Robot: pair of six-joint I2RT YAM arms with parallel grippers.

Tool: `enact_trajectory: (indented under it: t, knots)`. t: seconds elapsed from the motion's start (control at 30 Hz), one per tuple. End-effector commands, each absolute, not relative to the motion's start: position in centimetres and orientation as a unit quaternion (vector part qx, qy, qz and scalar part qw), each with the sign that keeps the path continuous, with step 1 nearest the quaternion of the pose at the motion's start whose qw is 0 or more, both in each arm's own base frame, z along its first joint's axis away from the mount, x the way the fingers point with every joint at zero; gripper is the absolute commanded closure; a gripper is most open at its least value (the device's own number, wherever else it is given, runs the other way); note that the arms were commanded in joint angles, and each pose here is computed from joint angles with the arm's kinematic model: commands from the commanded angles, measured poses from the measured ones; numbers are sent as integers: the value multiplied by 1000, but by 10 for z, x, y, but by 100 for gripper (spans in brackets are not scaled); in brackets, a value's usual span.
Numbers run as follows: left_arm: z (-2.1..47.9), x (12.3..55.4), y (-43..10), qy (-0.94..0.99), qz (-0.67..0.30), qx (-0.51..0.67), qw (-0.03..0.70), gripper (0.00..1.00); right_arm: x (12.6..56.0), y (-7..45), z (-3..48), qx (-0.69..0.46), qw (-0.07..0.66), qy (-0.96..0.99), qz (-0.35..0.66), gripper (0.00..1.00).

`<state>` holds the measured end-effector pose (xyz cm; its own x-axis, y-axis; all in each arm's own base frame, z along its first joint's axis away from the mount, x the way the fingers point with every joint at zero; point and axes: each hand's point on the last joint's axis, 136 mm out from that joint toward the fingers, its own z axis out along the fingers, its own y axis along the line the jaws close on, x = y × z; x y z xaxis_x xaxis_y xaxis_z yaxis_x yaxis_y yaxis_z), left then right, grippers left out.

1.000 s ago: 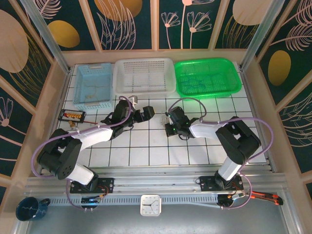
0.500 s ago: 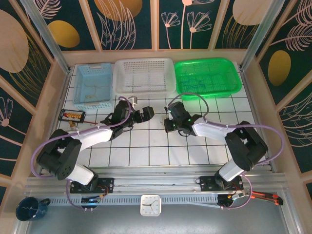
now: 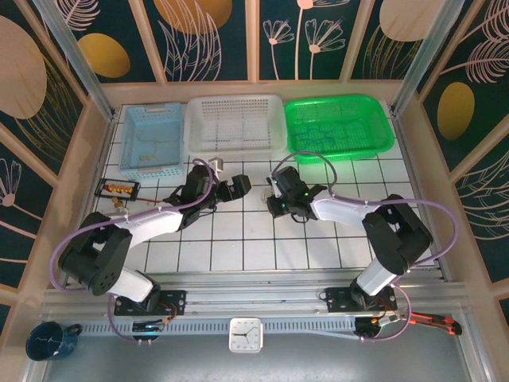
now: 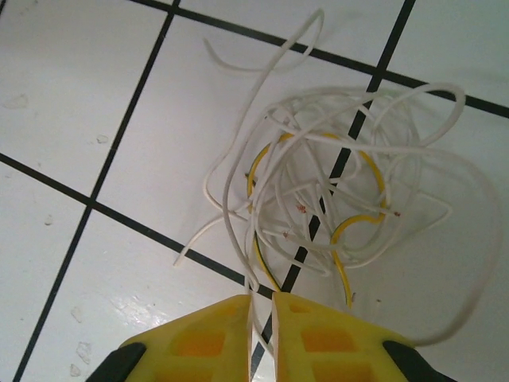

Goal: Untangle the cables

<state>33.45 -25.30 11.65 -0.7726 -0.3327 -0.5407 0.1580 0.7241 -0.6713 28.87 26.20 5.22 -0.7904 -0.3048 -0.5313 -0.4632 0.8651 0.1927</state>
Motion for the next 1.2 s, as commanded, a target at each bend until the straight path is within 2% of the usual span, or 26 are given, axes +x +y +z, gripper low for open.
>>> enact_trajectory:
  t: [0.0,0.33,0.7,1.03,1.1,1.17]
  knots:
    - [127,337,-249,856,-374,-58,352,1,287,262,46,-221,239,934,147,84]
    - [126,337,-249,856,-373,-58,352,1,290,259,33,-226,232,938,127,84]
    - [125,336,-248,857,-373,-59,352,1,289,256,20,-237,220,940,108,74]
    - [126,337,-248,856,-373,-59,353,1,278,252,6,-259,213,941,55,75]
    - [126,336,-248,855,-374,-59,354,1,276,254,4,-265,213,939,48,77]
    - [127,336,-248,855,-374,-60,354,1,277,255,3,-264,212,940,45,84]
